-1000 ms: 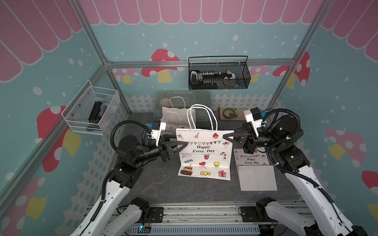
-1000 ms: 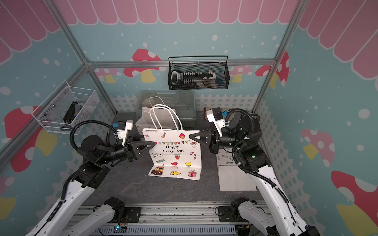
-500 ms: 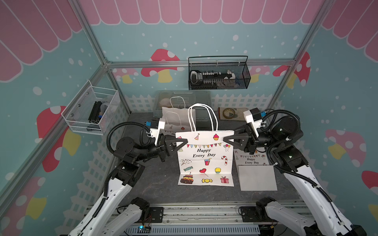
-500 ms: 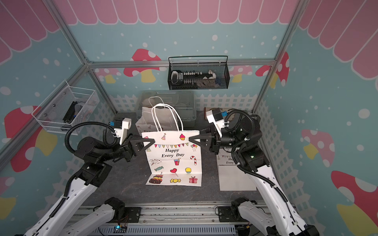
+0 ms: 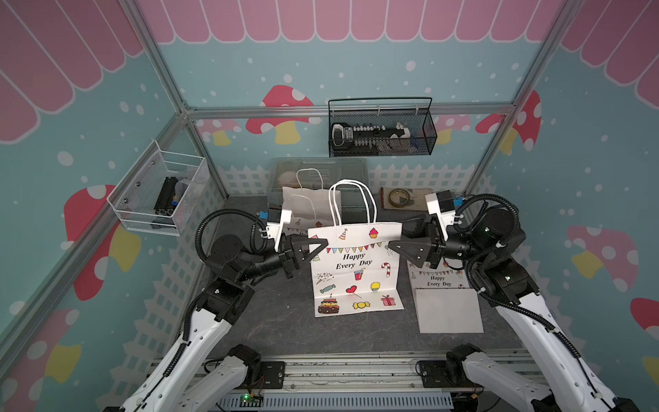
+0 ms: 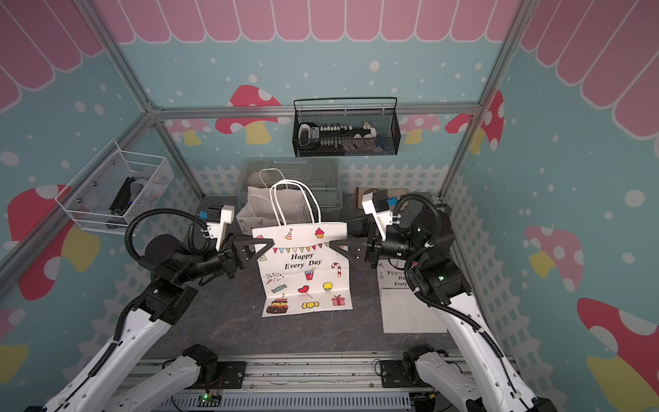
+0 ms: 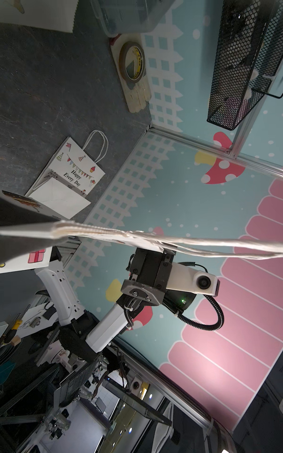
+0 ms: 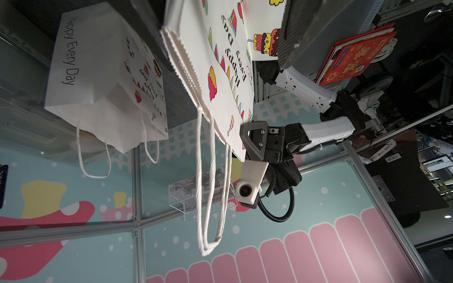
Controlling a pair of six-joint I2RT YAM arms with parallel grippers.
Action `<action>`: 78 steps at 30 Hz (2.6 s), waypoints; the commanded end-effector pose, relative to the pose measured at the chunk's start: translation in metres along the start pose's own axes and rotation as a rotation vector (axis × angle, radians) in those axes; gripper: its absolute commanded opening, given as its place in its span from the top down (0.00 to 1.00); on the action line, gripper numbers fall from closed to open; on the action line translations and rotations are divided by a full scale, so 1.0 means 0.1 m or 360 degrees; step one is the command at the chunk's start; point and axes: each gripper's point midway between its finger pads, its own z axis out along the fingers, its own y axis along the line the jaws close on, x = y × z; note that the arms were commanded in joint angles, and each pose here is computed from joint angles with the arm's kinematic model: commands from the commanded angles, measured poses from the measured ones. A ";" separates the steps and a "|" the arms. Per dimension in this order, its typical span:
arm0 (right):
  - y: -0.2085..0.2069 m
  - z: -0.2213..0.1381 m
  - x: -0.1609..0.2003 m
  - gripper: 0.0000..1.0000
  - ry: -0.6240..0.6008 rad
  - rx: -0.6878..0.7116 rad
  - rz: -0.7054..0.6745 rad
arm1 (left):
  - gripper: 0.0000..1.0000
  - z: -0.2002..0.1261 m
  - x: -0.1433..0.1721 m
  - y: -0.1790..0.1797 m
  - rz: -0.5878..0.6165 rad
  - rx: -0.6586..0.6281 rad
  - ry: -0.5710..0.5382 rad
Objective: Put away the paper bag
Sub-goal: Press the paper bag.
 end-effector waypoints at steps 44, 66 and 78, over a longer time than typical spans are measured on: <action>0.06 -0.01 -0.20 1.00 -0.0100 -0.0039 -0.0018 | 0.65 -0.15 0.51 0.05 -0.0083 -0.0031 0.0171; 0.10 -0.05 0.35 0.71 0.0055 -0.0141 0.0124 | 1.00 -0.15 0.20 -0.13 -0.0079 0.0060 -0.0018; 0.08 -0.06 0.31 1.00 0.0033 -0.0099 0.0126 | 0.92 -0.14 0.28 -0.08 -0.0092 0.0035 0.0028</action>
